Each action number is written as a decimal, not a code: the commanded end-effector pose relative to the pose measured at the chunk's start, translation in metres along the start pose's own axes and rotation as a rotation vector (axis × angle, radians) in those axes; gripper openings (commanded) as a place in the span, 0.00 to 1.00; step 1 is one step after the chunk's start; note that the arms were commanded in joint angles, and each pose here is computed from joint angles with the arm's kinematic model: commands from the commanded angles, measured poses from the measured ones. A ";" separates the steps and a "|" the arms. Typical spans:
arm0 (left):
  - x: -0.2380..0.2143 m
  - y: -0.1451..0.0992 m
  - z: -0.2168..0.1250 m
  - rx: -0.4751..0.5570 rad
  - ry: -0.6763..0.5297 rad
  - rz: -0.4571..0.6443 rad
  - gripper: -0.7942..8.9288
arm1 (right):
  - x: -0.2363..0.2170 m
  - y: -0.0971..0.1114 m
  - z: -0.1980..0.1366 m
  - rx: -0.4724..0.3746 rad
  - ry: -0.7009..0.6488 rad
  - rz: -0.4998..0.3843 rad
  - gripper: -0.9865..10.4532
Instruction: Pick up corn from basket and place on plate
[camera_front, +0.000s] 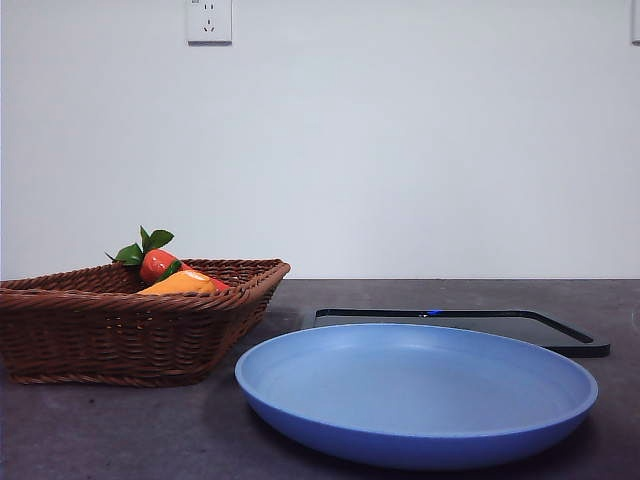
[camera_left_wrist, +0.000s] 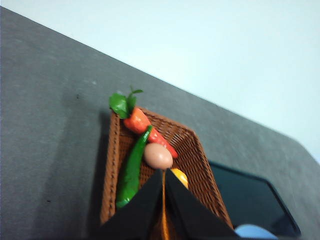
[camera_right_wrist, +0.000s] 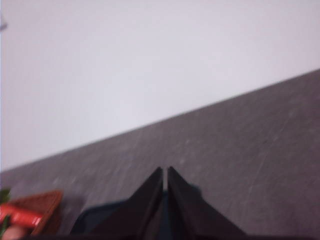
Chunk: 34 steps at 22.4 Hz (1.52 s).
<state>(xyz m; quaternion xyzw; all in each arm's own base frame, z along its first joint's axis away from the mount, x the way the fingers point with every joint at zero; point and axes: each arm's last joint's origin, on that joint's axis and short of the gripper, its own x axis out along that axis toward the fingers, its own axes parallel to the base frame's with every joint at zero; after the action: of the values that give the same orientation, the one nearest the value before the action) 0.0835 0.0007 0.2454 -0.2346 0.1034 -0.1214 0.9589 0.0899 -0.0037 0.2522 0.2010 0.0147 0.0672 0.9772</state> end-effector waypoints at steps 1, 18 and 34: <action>0.000 -0.007 0.014 0.093 0.061 -0.027 0.09 | 0.004 0.009 0.019 -0.070 0.082 0.059 0.09; 0.021 -0.028 0.034 0.243 0.491 -0.252 0.09 | 0.037 0.036 0.033 -0.202 0.682 0.322 0.09; 0.028 -0.032 0.031 0.255 0.534 -0.298 0.47 | 0.054 0.040 0.019 -0.138 0.810 0.340 0.34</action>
<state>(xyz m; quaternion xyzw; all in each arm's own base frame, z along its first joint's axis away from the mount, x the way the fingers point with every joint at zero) 0.1111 -0.0204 0.2766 -0.0890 0.3131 -0.3234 0.8885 0.1371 0.0321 0.2806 0.0816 0.3608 0.3042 0.8779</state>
